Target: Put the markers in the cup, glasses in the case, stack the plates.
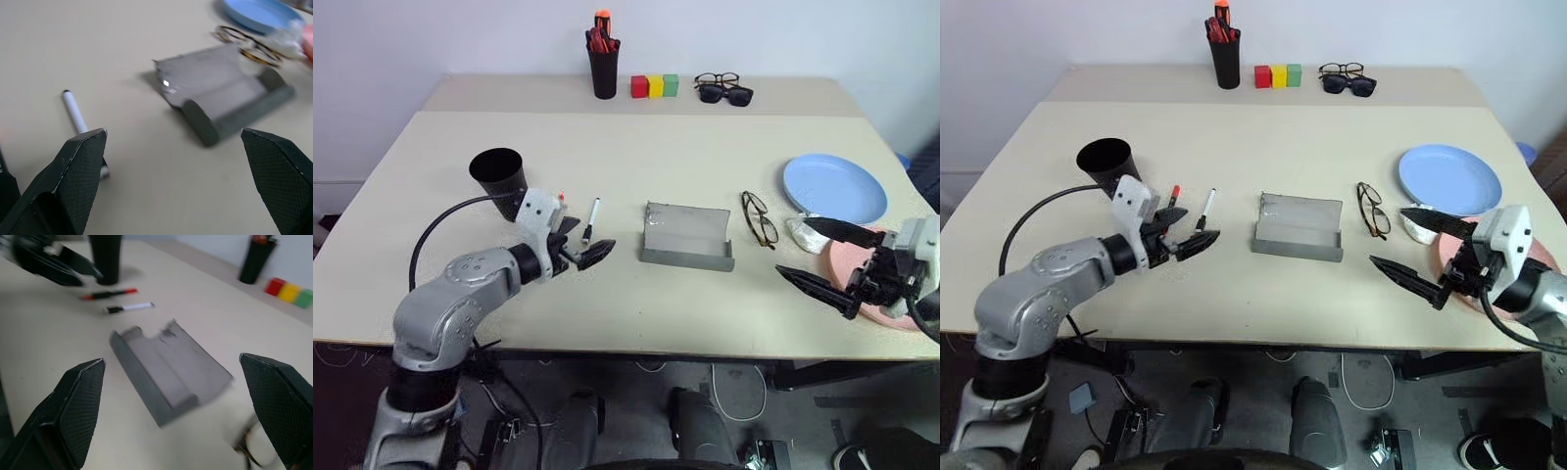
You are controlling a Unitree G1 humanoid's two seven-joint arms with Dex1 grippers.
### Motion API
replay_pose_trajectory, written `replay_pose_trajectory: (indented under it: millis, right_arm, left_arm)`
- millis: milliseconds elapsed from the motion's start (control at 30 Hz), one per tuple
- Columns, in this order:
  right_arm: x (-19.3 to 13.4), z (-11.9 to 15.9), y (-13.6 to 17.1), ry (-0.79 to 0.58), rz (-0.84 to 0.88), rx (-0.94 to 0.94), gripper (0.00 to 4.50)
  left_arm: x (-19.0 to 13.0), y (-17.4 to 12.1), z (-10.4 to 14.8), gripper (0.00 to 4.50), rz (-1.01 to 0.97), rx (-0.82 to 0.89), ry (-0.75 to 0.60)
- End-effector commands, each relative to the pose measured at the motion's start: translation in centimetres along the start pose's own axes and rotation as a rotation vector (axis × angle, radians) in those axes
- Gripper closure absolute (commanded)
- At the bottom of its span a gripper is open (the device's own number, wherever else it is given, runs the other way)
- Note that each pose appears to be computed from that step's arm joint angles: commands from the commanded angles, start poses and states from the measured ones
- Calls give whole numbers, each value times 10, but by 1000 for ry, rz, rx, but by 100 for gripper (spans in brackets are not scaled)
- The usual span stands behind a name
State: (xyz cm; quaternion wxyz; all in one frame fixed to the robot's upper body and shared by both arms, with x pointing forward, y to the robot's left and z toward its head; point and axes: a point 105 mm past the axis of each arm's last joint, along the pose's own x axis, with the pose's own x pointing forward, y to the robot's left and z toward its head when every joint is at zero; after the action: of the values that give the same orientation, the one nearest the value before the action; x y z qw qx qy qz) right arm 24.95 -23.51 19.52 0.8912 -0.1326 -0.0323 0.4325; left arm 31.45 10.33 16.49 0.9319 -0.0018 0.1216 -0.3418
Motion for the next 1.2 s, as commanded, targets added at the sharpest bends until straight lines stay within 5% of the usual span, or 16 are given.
replay_pose_trajectory:
  millis: [33,467,900,1200]
  right_arm:
    - [5,1,1,-14,64,-6,2]
    - [11,-4,0,-18,98,-39,2]
    - [4,-7,2,-16,27,-45,2]
    - [0,-6,4,-7,5,-44,0]
  left_arm:
    - [9,5,7,0,85,-53,39]
    - [41,35,20,0,376,-227,196]
    - [77,54,-4,0,458,-334,422]
    - [85,49,-9,414,433,-328,482]
